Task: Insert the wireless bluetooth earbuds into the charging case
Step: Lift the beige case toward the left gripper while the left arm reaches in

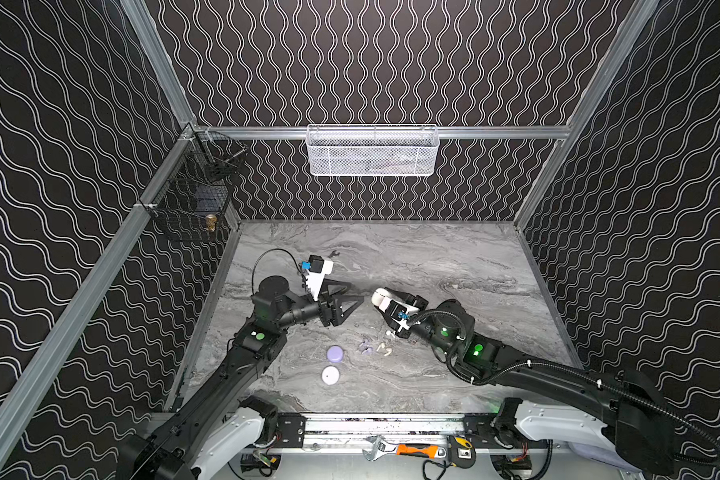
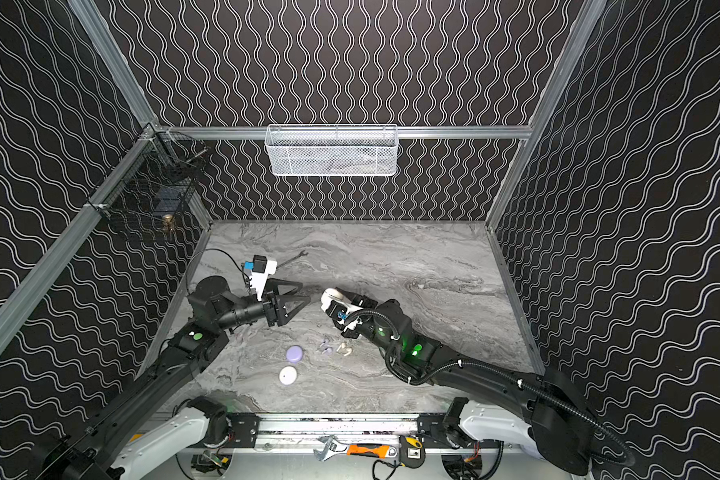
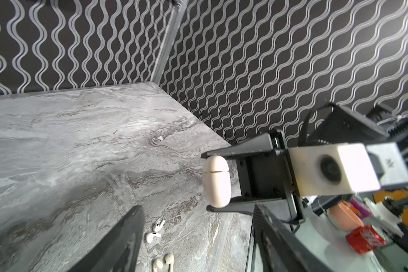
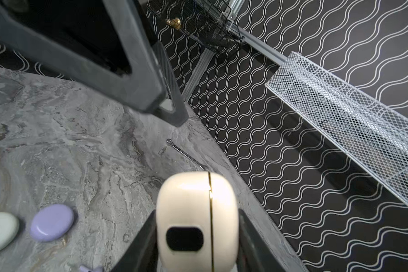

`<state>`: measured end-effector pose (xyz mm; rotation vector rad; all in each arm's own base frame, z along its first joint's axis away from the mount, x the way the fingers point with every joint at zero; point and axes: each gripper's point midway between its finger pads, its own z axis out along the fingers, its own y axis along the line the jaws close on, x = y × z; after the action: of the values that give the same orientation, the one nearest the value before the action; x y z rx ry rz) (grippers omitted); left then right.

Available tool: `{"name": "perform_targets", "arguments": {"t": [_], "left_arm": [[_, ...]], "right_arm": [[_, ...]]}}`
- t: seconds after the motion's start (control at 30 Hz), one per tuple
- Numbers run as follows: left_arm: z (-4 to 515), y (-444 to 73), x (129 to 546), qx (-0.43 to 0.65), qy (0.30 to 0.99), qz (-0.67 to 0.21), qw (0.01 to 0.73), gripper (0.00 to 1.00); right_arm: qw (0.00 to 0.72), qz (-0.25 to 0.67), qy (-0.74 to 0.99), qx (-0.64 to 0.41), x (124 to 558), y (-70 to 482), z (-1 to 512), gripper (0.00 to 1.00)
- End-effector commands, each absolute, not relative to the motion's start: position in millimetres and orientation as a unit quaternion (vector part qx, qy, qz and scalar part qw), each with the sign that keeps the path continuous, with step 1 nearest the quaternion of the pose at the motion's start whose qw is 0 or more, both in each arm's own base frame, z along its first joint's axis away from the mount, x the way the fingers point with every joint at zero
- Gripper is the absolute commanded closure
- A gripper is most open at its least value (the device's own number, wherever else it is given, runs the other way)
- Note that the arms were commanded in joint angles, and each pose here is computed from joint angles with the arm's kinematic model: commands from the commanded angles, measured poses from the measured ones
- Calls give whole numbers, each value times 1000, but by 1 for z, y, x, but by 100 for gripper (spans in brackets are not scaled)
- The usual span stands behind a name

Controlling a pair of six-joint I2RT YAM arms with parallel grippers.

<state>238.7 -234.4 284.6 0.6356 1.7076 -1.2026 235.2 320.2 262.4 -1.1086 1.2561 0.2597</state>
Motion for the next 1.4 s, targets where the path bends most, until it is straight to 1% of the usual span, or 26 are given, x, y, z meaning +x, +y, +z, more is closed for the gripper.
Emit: {"name": "perform_targets", "arguments": {"t": [0.0, 0.13, 0.23, 0.27, 0.43, 0.57, 0.7, 0.87, 0.93, 1.17, 1.27, 1.37], "left_arm": [[289, -245, 233, 297, 678, -481, 470, 29], [286, -256, 229, 315, 680, -474, 462, 33], [283, -264, 223, 329, 680, -474, 453, 43], [282, -266, 221, 333, 680, -473, 450, 45], [279, -270, 218, 336, 685, -462, 451, 46], [284, -272, 212, 342, 673, -473, 453, 55], [284, -272, 211, 344, 674, -472, 453, 57], [284, -274, 209, 348, 672, -475, 450, 62], [284, -274, 209, 347, 673, -473, 451, 63], [280, -275, 212, 347, 679, -467, 449, 60], [278, -276, 212, 348, 680, -466, 447, 61], [278, -276, 213, 348, 681, -464, 446, 67]], "right_arm": [[685, 133, 522, -490, 228, 327, 282, 81], [685, 131, 522, -491, 229, 330, 282, 81], [687, 127, 522, -490, 231, 333, 282, 82], [690, 124, 520, -487, 232, 333, 282, 82], [708, 123, 505, -479, 230, 332, 291, 82], [730, 119, 485, -468, 226, 330, 300, 82], [746, 110, 469, -461, 223, 328, 303, 82], [748, 110, 462, -464, 219, 332, 303, 82], [751, 106, 460, -462, 220, 332, 305, 82], [752, 103, 453, -467, 219, 337, 306, 82], [752, 103, 451, -469, 218, 339, 305, 82], [755, 97, 450, -467, 220, 339, 306, 82]]}}
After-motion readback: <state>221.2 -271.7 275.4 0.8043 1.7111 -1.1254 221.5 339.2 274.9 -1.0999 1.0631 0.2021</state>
